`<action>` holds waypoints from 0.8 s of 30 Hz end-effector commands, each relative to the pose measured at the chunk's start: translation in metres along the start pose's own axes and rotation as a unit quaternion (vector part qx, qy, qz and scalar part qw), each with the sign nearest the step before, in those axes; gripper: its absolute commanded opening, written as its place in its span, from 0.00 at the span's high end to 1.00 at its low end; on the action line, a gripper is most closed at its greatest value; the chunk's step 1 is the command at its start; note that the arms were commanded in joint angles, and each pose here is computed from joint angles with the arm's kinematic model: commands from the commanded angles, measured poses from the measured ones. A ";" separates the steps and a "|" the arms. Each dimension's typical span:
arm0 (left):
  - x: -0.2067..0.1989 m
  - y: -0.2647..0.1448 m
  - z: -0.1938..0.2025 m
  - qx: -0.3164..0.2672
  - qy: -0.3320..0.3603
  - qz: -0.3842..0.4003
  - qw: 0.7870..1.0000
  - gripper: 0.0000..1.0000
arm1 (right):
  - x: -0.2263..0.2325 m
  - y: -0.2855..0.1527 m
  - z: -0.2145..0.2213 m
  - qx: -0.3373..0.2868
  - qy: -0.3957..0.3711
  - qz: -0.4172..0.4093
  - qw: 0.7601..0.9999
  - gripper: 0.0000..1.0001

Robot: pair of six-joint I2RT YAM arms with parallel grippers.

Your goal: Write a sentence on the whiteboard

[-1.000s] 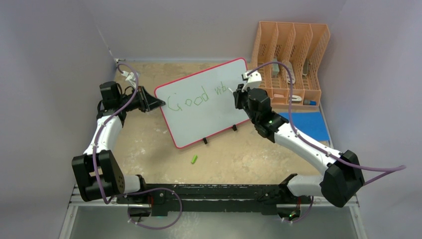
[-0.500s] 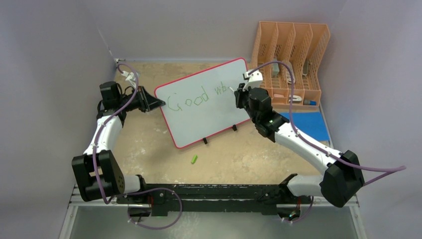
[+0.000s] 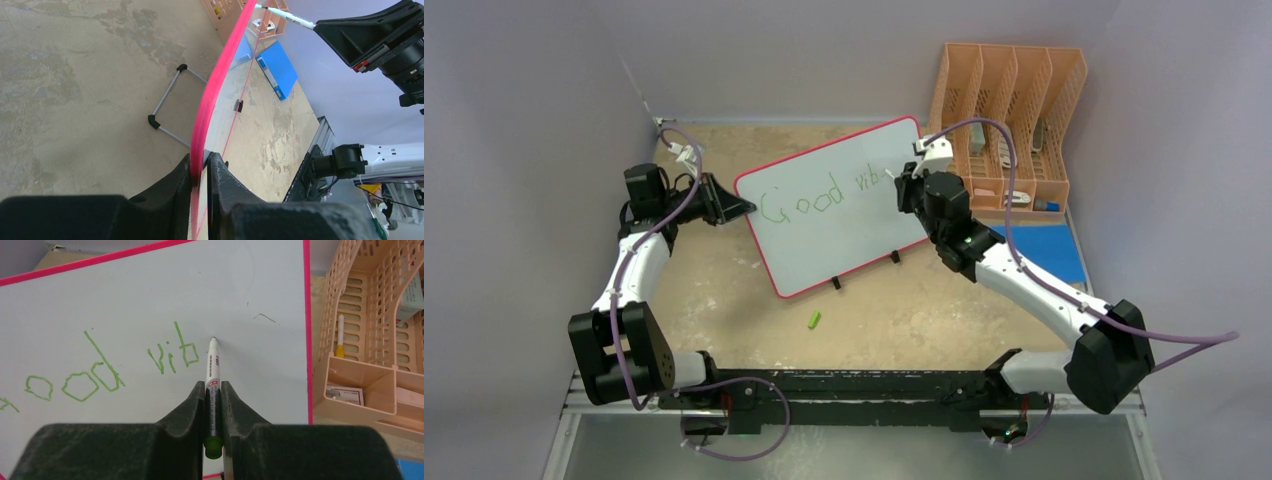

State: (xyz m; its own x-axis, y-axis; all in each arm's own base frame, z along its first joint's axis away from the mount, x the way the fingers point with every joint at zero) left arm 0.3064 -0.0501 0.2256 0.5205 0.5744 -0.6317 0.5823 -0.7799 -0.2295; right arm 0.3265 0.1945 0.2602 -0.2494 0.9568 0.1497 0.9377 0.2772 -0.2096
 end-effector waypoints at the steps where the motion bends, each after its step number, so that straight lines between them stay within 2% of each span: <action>1: 0.001 0.002 -0.002 0.000 0.016 -0.020 1.000 1.00 | 0.008 0.002 -0.033 -0.046 0.011 -0.014 0.999 1.00; 10: 0.001 0.002 -0.002 0.000 0.016 -0.019 1.000 1.00 | 0.014 0.003 -0.027 -0.034 0.005 -0.036 0.999 1.00; 24: 0.002 0.002 -0.002 0.000 0.015 -0.021 1.000 1.00 | 0.004 -0.005 -0.028 -0.042 0.016 -0.010 0.999 1.00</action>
State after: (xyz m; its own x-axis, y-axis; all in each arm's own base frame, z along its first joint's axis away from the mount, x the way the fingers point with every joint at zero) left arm 0.3066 -0.0499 0.2255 0.5192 0.5762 -0.6312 0.5838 -0.7785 -0.2305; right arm 0.3271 0.1997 0.2628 -0.2805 0.9472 0.1554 0.9283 0.3089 -0.2071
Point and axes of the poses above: each gripper's point midway between its finger pads, its own y axis out along the fingers, its own x axis along the line the jaws close on, z = x × y, the point moved 5 cm from there along -y, back along the fingers, and after that the axes turned 1 degree about y, right-handed, at the moved point
